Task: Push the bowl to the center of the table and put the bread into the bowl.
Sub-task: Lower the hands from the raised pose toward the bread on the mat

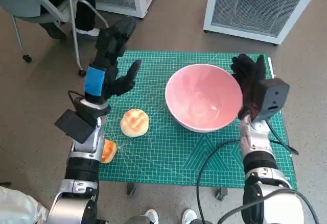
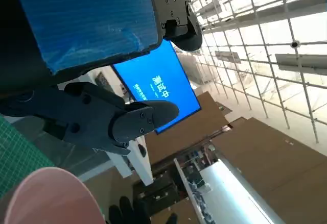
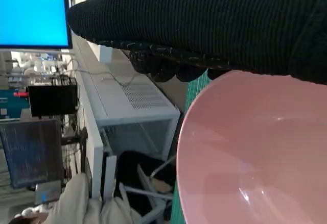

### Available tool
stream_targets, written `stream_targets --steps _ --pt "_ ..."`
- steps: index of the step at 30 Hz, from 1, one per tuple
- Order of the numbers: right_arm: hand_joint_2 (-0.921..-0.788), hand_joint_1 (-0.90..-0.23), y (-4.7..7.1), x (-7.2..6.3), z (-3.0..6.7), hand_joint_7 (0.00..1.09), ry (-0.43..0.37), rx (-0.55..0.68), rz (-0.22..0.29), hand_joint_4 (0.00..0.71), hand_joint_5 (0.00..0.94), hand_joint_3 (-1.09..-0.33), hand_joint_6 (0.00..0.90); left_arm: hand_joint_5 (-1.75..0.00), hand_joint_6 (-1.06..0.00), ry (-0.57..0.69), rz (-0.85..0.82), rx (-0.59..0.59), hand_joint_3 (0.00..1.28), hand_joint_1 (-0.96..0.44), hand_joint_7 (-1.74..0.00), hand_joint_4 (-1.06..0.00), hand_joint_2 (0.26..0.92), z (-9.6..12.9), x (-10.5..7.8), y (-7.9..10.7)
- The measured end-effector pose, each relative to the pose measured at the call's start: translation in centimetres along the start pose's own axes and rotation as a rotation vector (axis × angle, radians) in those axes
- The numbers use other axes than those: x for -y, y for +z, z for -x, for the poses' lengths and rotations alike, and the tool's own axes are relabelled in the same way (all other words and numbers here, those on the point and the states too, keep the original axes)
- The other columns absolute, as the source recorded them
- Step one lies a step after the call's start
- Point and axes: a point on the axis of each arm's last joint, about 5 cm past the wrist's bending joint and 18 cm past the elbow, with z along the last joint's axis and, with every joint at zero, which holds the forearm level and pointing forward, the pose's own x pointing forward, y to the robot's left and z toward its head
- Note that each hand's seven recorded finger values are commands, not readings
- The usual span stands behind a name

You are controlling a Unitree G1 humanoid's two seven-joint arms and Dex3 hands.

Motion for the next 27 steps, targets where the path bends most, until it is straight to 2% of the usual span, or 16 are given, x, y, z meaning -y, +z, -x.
stream_targets --steps 8,16,19,21,23,27 --pt "-0.921 -0.612 -0.4 -0.8 0.10 0.20 0.027 -0.038 -0.028 0.276 0.006 -0.828 0.198 -0.24 0.00 0.011 0.000 -0.005 0.52 -0.31 -0.69 -0.17 0.921 0.1 -0.1 0.0" --pt "-0.921 -0.619 -0.1 -0.9 -0.09 0.20 0.044 -0.038 -0.020 0.267 0.001 -0.822 0.194 -0.25 0.00 0.022 0.000 -0.006 0.52 -0.31 -0.70 -0.17 0.921 0.6 -0.5 0.1" --pt "-0.921 -0.611 0.3 -0.7 -0.28 0.20 0.044 -0.018 -0.004 0.264 0.000 -0.825 0.192 -0.26 0.00 0.023 -0.011 -0.007 0.51 -0.31 -0.70 -0.17 0.921 1.0 -1.0 0.3" --pt "-0.921 -0.610 0.8 -0.4 -0.44 0.21 0.046 0.018 0.028 0.262 0.000 -0.829 0.187 -0.27 0.00 0.018 -0.032 -0.011 0.50 -0.31 -0.71 -0.16 0.920 1.4 -1.6 0.5" --pt "-0.921 -0.611 1.4 -0.1 -0.64 0.21 0.050 0.073 0.066 0.260 0.000 -0.831 0.184 -0.27 0.00 0.007 -0.062 -0.018 0.50 -0.31 -0.72 -0.16 0.919 1.8 -2.4 0.7" --pt "-0.921 -0.617 3.1 0.4 -0.98 0.23 0.058 0.217 0.104 0.258 0.000 -0.834 0.162 -0.31 0.00 -0.026 -0.144 -0.035 0.49 -0.33 -0.74 -0.16 0.912 2.5 -4.5 1.5"
